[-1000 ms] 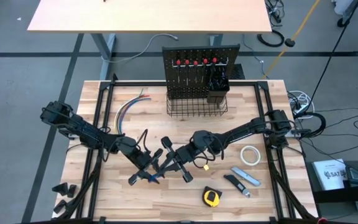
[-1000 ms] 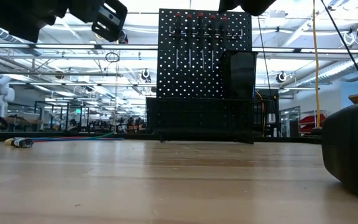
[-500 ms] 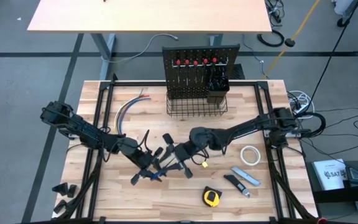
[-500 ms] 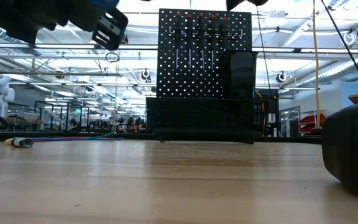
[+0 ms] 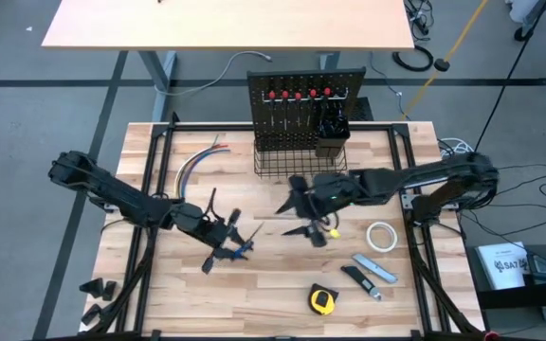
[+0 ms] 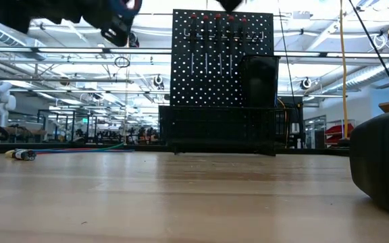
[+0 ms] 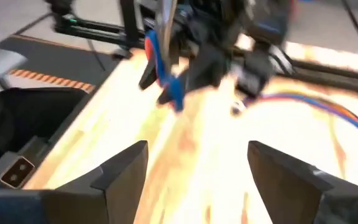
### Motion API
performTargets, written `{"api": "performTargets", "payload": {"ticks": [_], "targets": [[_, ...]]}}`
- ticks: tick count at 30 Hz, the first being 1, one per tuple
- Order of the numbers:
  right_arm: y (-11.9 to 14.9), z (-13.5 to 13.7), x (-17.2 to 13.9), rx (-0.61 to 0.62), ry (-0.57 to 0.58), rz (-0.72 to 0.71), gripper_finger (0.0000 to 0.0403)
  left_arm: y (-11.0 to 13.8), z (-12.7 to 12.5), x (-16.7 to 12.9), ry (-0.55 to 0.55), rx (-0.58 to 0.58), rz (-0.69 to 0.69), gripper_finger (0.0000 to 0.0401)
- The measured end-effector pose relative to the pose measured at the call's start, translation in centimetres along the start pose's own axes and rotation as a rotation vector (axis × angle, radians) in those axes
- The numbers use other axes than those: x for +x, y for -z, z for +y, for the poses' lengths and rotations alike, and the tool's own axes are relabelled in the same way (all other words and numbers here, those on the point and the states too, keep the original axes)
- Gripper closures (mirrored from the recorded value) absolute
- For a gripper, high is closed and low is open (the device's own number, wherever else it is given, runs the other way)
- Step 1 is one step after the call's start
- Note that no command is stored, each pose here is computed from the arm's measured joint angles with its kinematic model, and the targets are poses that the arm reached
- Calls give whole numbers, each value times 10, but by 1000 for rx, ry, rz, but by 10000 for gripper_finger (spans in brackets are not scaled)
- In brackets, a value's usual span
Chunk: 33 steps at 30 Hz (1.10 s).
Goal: Hang tools onto peg board
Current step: Put the scissor into the black bin on the pegboard
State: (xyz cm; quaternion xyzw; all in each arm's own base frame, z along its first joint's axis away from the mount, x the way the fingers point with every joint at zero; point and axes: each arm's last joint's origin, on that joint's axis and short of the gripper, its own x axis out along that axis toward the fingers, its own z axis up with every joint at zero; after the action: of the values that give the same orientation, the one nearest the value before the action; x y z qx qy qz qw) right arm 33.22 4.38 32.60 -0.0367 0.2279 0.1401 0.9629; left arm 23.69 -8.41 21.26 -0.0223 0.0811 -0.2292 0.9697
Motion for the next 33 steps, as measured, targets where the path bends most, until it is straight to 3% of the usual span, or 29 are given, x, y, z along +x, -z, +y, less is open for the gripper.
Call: {"api": "performTargets", "payload": {"ticks": [5,10,12,16,27,29,33], "targets": [[30,8,-26,68,151,-34,139,-12,-6,-15,-380,138,41,292],[72,12,-31,131,235,-172,143,-28,-19,-18,-862,396,131,292],[86,12,-29,139,240,-214,143,-34,-23,-17,-992,506,197,292],[99,8,-28,163,266,-235,143,-33,-26,-13,-1006,734,343,292],[98,6,-28,175,273,-248,144,-15,-20,-2,-1000,1176,727,292],[98,6,-28,175,273,-248,144,-13,-18,0,-994,1206,760,279],[98,6,-28,175,272,-249,144,-12,-15,1,-1013,1168,748,207]]}}
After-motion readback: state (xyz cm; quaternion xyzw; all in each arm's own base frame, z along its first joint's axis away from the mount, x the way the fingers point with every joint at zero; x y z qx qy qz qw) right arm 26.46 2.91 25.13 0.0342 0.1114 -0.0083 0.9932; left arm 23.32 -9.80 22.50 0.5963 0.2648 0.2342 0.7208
